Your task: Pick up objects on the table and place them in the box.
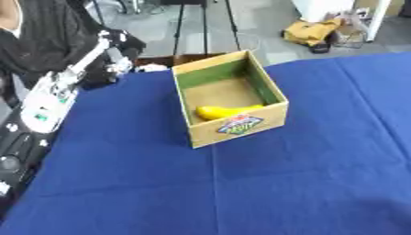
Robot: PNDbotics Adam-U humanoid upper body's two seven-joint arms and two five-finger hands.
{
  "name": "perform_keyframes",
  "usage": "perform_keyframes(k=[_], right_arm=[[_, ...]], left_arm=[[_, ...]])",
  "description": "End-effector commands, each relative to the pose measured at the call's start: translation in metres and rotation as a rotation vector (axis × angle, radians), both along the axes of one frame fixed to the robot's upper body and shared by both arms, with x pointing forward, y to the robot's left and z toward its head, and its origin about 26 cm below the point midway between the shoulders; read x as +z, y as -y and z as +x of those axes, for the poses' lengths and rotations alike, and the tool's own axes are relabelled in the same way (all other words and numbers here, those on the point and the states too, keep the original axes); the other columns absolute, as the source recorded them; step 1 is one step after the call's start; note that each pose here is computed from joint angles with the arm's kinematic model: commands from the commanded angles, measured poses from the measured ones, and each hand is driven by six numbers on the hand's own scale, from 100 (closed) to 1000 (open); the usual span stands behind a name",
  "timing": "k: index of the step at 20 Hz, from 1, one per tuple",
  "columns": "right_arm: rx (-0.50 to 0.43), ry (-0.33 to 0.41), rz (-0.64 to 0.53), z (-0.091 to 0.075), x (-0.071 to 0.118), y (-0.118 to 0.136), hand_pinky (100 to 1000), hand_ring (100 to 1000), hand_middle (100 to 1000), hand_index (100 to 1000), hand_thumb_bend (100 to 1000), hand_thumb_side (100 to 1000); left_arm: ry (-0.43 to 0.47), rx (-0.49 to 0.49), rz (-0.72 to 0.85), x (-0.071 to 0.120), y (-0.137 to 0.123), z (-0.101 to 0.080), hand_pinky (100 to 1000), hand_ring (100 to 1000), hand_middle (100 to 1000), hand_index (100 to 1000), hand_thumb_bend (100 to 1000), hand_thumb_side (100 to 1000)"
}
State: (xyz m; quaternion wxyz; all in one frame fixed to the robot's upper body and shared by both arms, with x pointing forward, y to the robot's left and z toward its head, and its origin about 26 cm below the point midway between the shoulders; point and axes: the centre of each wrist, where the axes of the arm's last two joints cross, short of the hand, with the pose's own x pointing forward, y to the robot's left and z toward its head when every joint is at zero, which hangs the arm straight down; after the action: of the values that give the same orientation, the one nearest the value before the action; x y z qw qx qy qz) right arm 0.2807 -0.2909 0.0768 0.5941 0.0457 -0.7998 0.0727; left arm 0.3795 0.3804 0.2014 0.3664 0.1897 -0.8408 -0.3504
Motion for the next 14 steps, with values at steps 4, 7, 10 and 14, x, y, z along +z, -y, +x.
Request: perform_keyframes(k=[4,7,10,14], right_arm=[[-0.006,0.036,0.014,0.001,0.009,0.001,574,717,651,710,100,918],[-0.007,0.041,0.014,0.001,0.010,0.002,574,717,651,710,100,914],[-0.008,0.049,0.015,0.001,0.012,0.002,574,717,651,710,100,909],[0.001,0.074,0.005,0.001,0.019,0.004,574,718,651,710,100,892]], left_arm=[[-0.056,-0.060,-0.317,-0.010,0.016,-0.027,711,633,581,754,168,1000],[-0.101,-0.059,-0.412,-0.026,0.021,-0.038,714,636,584,755,183,1000],[-0.151,-0.053,-0.465,-0.040,0.026,-0.047,714,635,583,756,203,1000],[-0.211,-0.044,-0.496,-0.057,0.030,-0.056,714,635,583,758,218,1000]])
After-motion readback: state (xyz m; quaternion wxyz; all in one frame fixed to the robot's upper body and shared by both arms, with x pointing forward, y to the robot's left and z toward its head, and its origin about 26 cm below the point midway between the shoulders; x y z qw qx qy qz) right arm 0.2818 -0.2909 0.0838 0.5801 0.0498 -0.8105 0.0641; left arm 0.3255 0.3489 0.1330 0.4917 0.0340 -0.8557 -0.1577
